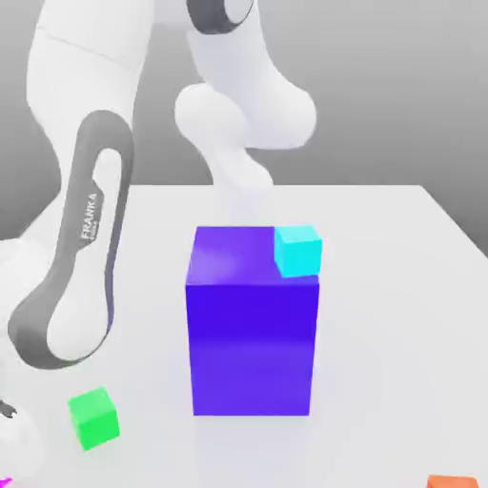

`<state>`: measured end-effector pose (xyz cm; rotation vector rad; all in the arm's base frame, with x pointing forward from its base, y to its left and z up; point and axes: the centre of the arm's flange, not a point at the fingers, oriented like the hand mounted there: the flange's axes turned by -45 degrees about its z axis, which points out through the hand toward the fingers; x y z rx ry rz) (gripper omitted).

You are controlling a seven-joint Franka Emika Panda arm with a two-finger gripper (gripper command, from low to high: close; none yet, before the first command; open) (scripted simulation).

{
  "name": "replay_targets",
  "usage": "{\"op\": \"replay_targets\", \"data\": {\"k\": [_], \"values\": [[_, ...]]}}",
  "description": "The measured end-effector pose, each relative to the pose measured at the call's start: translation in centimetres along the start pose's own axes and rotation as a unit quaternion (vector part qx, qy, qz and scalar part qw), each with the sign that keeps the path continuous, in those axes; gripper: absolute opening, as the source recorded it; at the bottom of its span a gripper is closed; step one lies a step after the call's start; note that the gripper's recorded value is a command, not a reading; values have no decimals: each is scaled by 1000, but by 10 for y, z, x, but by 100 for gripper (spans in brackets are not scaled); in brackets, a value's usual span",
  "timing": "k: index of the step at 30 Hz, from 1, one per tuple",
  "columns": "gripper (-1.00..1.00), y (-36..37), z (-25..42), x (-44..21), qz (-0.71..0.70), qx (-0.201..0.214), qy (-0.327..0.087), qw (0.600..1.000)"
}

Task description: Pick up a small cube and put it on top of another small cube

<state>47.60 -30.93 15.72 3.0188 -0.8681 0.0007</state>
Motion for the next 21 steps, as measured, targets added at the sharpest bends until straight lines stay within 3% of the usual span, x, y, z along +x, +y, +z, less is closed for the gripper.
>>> {"op": "replay_targets", "data": {"k": [12,18,19,21], "values": [[-100,-46,-81,-98,7,2,-2,1000],[-100,-53,-32,-115,4,0,0,1000],[100,-53,-25,-115,4,0,0,1000],[100,-53,-25,-115,4,0,0,1000]]}}
